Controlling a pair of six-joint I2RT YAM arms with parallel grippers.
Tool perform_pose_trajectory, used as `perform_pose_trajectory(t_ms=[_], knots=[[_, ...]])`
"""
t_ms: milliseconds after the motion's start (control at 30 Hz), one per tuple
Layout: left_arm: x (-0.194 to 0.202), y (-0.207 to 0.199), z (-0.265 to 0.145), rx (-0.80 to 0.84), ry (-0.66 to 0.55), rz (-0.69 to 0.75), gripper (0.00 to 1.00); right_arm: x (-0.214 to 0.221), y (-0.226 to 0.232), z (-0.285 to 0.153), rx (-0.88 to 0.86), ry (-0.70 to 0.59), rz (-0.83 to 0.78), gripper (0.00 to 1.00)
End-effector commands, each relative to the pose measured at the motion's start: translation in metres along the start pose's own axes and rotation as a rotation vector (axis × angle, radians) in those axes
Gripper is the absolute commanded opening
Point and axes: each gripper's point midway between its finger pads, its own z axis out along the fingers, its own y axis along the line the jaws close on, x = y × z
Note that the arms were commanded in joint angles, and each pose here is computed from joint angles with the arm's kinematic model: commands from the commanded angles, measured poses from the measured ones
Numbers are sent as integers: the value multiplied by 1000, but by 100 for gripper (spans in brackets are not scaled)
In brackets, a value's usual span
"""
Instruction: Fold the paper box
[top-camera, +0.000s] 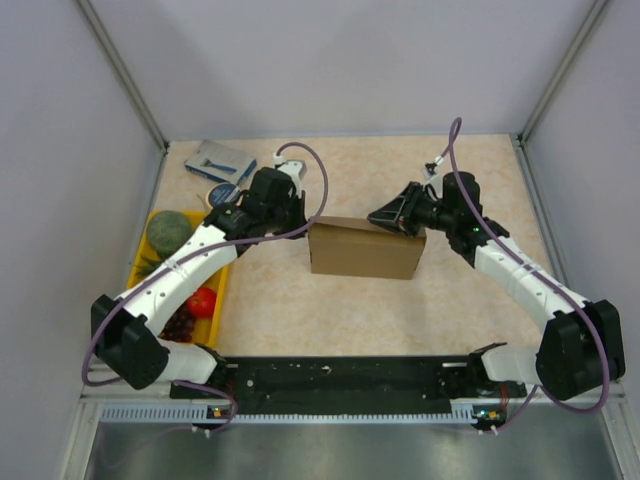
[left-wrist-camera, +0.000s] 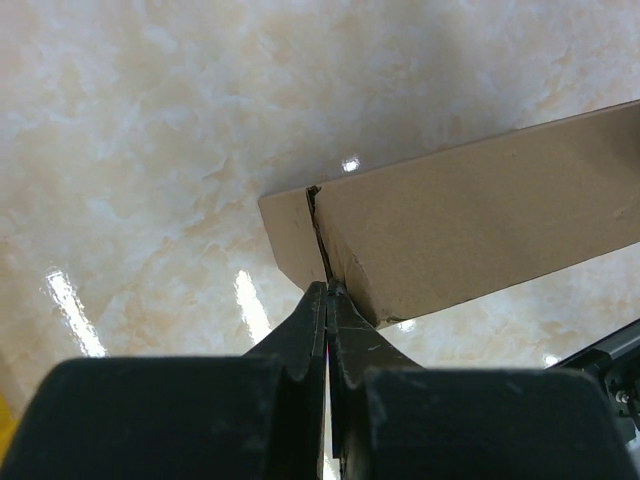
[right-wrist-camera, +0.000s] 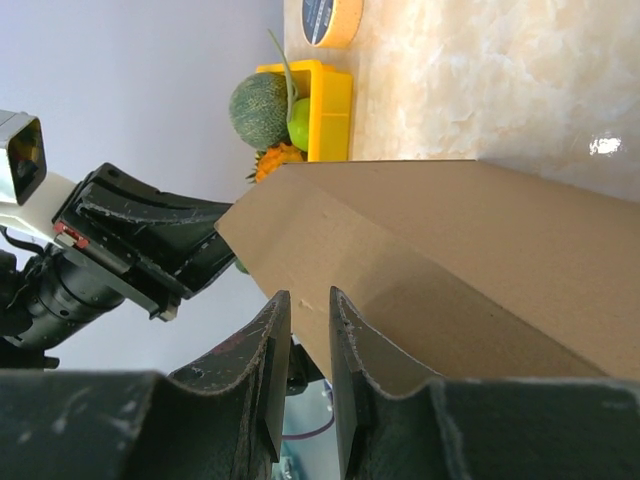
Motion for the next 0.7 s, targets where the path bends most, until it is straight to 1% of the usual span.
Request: perform_pose_trajectory(t_ms=[0, 67, 133, 167, 200, 267, 300, 333, 367, 400, 467, 533, 600, 633, 667], knots=[[-11, -6, 1, 14, -33, 47, 0, 1, 0, 2, -16, 5, -26, 22], [-7, -2, -1, -2, -11, 43, 0, 4, -2, 1, -14, 11, -19, 22], [-5, 1, -4, -7, -16, 53, 0, 7, -5, 1, -10, 15, -18, 22], [-5, 4, -10, -7, -27, 49, 5, 8, -6, 0, -10, 18, -15, 22], [-9, 12, -15, -13, -40, 36, 8, 10, -8, 0, -8, 23, -13, 22], [-17, 12, -28, 48, -80, 15, 13, 10, -8, -1, -8, 21, -14, 22], [-25, 21, -33, 59, -106, -19, 15, 8, -6, -1, -9, 15, -17, 22], [-28, 13, -38, 134, -116, -25, 16, 7, -4, 0, -13, 18, -18, 22], [-34, 11, -42, 167, -143, -32, 17, 5, 0, 1, -21, 21, -22, 22], [-35, 13, -43, 177, -142, -45, 12, -1, 8, 6, -30, 16, -32, 22], [-27, 3, -37, 239, -103, -43, 8, -3, 27, 12, -49, 27, -62, 23], [-19, 2, -29, 261, -72, -73, 6, -3, 29, 26, -38, 38, -64, 24], [-7, 0, -21, 282, -44, -94, 4, 2, 44, 37, -58, 56, -74, 24], [-4, 1, -18, 286, -38, -101, 3, 5, 38, 50, -43, 77, -55, 24], [1, -2, -15, 303, -26, -108, 2, 8, 49, 55, -61, 90, -64, 24]])
